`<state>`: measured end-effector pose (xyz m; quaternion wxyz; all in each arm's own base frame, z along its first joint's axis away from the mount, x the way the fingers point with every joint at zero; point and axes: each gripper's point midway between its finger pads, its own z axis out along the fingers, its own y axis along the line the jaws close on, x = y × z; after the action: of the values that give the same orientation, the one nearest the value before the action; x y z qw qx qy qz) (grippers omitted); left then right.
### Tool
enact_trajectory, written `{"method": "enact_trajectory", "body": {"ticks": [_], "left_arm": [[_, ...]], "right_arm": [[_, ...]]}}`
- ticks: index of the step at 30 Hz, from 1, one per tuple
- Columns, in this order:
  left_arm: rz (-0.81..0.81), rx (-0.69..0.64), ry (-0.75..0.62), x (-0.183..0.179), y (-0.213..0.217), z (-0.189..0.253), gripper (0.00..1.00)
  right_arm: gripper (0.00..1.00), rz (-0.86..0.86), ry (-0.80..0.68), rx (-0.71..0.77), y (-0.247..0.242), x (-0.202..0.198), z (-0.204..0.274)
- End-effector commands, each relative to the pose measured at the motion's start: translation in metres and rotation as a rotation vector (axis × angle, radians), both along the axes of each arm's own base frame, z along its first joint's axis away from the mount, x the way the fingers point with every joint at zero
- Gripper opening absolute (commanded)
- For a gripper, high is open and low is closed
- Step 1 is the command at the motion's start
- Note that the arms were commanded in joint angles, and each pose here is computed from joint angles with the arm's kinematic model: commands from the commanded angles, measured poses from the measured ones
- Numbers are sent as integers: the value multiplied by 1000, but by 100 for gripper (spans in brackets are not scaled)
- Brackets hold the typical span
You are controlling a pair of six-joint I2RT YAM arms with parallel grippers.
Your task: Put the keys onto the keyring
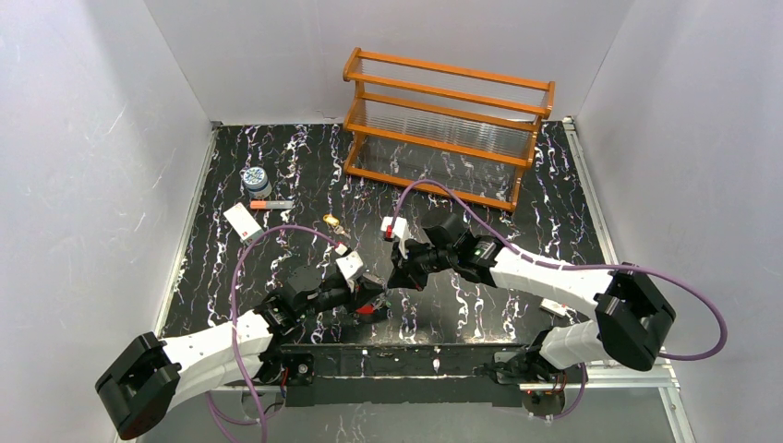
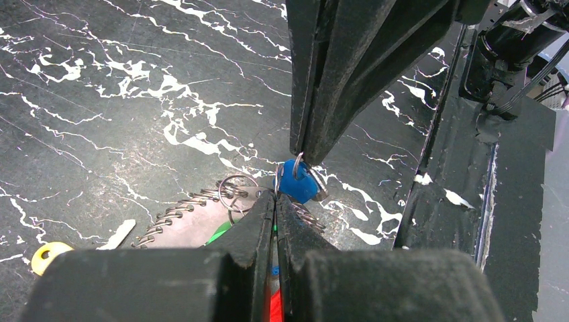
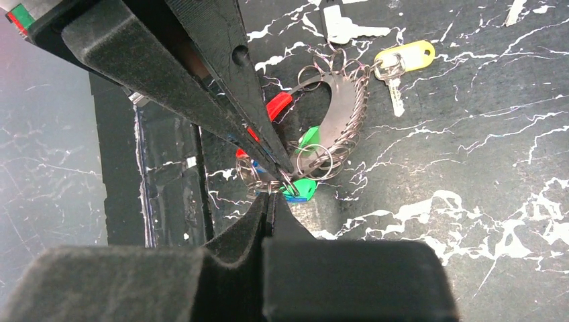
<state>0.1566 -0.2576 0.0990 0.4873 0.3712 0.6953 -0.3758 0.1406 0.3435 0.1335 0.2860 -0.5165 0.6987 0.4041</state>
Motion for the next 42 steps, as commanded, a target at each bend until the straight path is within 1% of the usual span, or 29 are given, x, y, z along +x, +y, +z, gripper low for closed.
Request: {"method": "enact_trajectory", "body": {"ticks": [1, 11, 21, 33, 42], "left_arm": [[-7, -22, -15, -2, -1, 6, 0], [-8, -24, -12, -2, -1, 6, 0], [-8, -22, -10, -3, -1, 5, 0], [-6, -40, -30, -2, -1, 12, 0], [-4, -41, -39, -2, 0, 12, 0]], "right_arm": [[1, 28, -34, 63, 15, 5, 23], [1, -43, -37, 3, 13, 18, 11], [1, -103, -40, -27, 7, 24, 1], [1, -124, -24, -73, 1, 25, -19], [1, -126, -36, -68, -1, 25, -17]]}}
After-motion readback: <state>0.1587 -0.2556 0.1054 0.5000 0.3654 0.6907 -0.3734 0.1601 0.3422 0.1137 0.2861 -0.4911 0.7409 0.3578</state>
